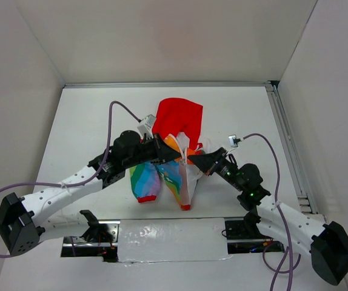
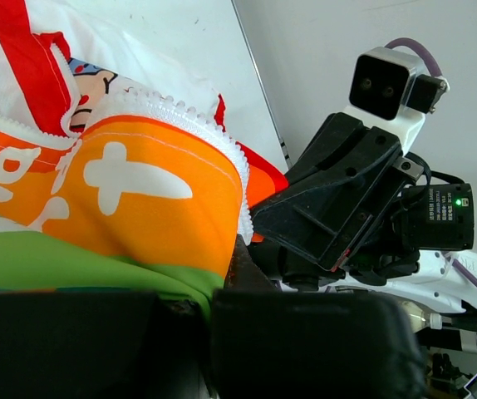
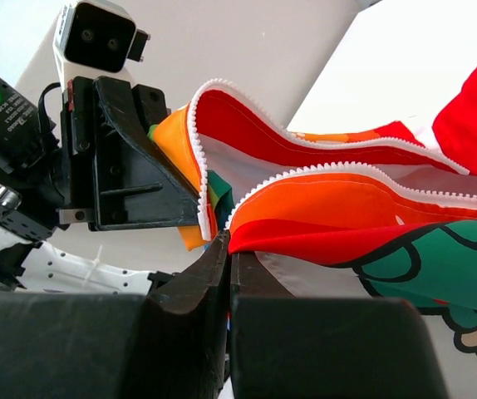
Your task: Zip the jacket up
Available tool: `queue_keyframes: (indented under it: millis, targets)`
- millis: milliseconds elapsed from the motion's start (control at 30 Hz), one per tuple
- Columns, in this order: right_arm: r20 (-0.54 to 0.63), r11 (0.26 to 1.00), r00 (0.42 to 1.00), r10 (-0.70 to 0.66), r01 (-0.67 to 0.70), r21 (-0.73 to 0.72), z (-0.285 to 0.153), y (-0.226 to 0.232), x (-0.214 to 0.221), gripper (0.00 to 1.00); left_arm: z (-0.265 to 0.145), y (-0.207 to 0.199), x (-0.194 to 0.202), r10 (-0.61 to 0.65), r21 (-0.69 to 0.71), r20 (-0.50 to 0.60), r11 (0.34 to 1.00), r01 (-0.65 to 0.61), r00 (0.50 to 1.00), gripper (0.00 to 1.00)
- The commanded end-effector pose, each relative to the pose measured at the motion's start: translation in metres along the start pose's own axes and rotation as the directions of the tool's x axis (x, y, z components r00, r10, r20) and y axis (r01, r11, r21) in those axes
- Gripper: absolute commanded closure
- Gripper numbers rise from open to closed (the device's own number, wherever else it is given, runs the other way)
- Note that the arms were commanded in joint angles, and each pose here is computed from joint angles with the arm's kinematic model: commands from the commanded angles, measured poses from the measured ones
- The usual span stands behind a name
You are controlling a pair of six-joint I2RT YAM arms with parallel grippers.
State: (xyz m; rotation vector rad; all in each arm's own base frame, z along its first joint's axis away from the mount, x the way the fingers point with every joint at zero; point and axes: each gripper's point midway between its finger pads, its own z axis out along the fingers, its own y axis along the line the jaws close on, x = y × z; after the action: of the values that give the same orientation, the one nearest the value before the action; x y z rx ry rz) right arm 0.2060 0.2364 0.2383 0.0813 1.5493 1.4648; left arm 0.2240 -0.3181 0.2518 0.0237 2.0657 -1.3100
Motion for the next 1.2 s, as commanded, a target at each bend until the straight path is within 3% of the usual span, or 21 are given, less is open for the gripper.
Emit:
queue_keyframes:
  millis: [0,500,1167]
  targets:
    - [0.049,0.996,0.998,-0.029,0.033,-0.078,0.003,0.022,-0.013,1.0,0.0,-0.019,-0.007,0.004,0.07,0.03,0.998,-0.006,1.0,1.0]
    - [0.078,0.997,0.996,-0.041,0.047,-0.069,-0.003,0.025,-0.018,1.0,-0.006,-0.011,-0.011,0.008,0.032,0.073,0.999,-0.01,0.997,1.0]
    - [0.053,0.996,0.998,-0.04,0.044,-0.081,0.002,0.029,-0.016,1.0,0.0,-0.019,-0.006,0.023,0.054,0.043,0.998,-0.026,0.999,1.0]
